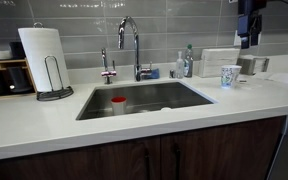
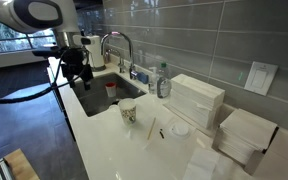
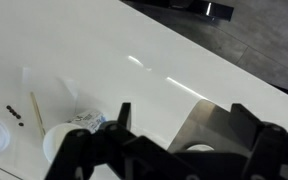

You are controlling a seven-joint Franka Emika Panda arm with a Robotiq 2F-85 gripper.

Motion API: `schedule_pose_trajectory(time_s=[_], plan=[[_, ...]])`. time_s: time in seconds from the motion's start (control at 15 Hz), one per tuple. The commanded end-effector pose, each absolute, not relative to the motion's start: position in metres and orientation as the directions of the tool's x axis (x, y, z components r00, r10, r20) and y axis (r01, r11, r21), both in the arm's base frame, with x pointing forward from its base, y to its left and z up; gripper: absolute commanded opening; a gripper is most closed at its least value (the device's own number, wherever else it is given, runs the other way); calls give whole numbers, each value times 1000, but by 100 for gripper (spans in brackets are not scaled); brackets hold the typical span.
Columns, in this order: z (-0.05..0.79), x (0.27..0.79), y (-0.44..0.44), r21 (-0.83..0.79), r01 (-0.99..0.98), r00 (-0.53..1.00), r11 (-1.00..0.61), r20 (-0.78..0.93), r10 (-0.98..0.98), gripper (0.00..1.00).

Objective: Put the stirrer in the coffee cup

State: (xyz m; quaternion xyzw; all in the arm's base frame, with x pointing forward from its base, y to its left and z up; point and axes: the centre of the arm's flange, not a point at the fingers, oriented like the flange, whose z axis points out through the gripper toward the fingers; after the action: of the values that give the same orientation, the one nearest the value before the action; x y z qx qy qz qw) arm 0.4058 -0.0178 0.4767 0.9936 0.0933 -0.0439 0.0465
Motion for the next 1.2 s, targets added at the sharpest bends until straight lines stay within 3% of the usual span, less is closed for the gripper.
schedule_pose_trajectory(time_s=[0.0, 0.67, 1.13], plan=[[478, 443, -77, 10, 184, 977, -983, -113, 181, 100], [480, 446, -219, -9, 155, 984, -988, -83, 155, 100], [433, 413, -298, 117, 13, 1000, -993, 22, 16, 100]])
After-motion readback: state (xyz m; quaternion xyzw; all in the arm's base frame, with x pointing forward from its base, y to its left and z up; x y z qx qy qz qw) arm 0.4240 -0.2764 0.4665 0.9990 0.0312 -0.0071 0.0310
